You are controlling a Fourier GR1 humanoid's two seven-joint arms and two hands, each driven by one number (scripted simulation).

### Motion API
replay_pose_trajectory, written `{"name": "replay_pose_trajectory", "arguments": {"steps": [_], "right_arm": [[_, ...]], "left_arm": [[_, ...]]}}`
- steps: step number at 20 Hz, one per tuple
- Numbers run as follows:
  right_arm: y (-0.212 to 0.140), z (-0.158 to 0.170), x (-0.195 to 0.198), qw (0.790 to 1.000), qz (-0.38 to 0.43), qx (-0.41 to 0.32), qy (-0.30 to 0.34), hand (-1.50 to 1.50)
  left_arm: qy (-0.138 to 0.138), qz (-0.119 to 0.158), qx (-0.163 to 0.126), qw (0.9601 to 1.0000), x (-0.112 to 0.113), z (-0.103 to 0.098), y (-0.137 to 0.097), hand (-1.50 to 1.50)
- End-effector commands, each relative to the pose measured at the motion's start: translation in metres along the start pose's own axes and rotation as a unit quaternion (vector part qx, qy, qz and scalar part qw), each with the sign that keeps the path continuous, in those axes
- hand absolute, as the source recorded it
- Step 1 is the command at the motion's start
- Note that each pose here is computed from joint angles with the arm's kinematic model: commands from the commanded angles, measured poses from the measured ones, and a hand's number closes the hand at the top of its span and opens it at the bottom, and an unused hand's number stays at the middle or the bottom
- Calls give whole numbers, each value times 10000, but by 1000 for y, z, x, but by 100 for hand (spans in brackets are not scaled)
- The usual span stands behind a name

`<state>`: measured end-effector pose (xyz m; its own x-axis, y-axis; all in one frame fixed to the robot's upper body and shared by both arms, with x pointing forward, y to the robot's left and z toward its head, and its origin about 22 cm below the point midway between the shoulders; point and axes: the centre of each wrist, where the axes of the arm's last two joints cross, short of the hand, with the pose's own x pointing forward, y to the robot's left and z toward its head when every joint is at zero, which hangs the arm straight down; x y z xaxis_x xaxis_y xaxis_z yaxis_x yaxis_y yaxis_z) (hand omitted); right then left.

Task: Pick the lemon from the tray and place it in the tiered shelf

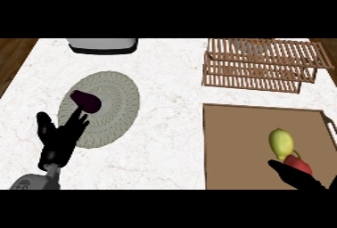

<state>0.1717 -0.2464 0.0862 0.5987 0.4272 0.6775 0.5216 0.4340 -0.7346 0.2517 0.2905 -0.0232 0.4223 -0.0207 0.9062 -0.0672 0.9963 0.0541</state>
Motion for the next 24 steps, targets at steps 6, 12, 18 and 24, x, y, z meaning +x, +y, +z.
{"name": "replay_pose_trajectory", "arguments": {"steps": [6,12,18,24], "right_arm": [[34,15,23,9979,403,37,497,-150],[53,2,29,9954,721,-95,624,-150],[79,-24,14,9946,686,-138,763,-150],[87,-24,3,9901,997,-185,970,-150]], "left_arm": [[151,72,51,9998,-11,-5,13,0],[114,40,18,9999,7,-7,-12,0],[23,52,38,10000,1,-5,-1,0],[84,-24,34,10000,1,-3,7,0]]}}
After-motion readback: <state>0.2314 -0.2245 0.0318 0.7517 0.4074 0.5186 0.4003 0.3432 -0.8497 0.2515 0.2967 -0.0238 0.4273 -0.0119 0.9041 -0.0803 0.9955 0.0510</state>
